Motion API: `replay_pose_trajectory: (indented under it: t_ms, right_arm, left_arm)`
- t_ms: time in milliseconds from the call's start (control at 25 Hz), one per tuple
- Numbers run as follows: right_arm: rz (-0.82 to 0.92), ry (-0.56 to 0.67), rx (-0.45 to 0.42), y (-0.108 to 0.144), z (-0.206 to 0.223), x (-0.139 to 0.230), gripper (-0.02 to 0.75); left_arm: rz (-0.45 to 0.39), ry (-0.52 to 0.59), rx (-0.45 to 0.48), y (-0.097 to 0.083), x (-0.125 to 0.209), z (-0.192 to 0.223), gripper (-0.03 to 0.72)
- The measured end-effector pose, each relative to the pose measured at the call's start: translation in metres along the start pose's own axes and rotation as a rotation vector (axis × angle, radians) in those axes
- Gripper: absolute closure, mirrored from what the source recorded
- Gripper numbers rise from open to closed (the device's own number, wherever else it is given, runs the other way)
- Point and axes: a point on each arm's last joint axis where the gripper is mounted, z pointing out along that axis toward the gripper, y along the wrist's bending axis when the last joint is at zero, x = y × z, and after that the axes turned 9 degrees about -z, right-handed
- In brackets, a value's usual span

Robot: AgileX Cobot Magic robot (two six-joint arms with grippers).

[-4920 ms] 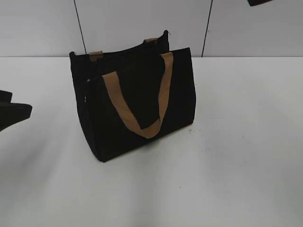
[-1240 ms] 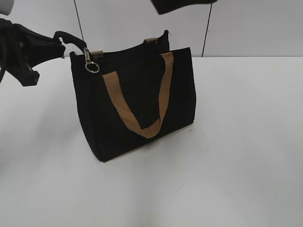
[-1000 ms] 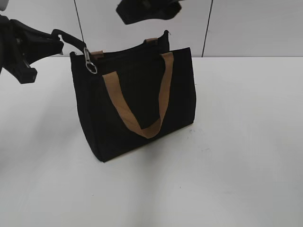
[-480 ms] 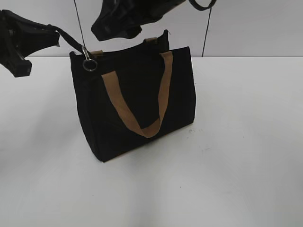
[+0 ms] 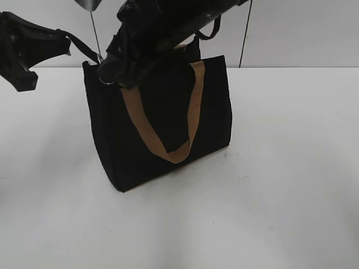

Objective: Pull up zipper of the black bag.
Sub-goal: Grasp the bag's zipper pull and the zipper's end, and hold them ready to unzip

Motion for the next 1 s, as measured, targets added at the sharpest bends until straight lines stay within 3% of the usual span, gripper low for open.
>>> replay_pose_trajectory:
  t_ms: [440, 800, 1000]
  right_arm:
    - [0.02, 0.024, 0.008, -0.001, 0.023, 0.013, 0.44]
    - [0.034, 0.025, 0.012, -0.002, 0.025, 0.014, 0.595]
    - [0.042, 0.021, 0.02, -0.002, 0.025, 0.013, 0.735]
  left_arm:
    - [0.0, 0.001, -0.001, 0.0, 0.0, 0.0, 0.655]
    - [0.001, 0.017, -0.025, 0.002, 0.002, 0.0, 0.655]
    - [0.002, 0.028, -0.04, 0.004, 0.003, 0.0, 0.655]
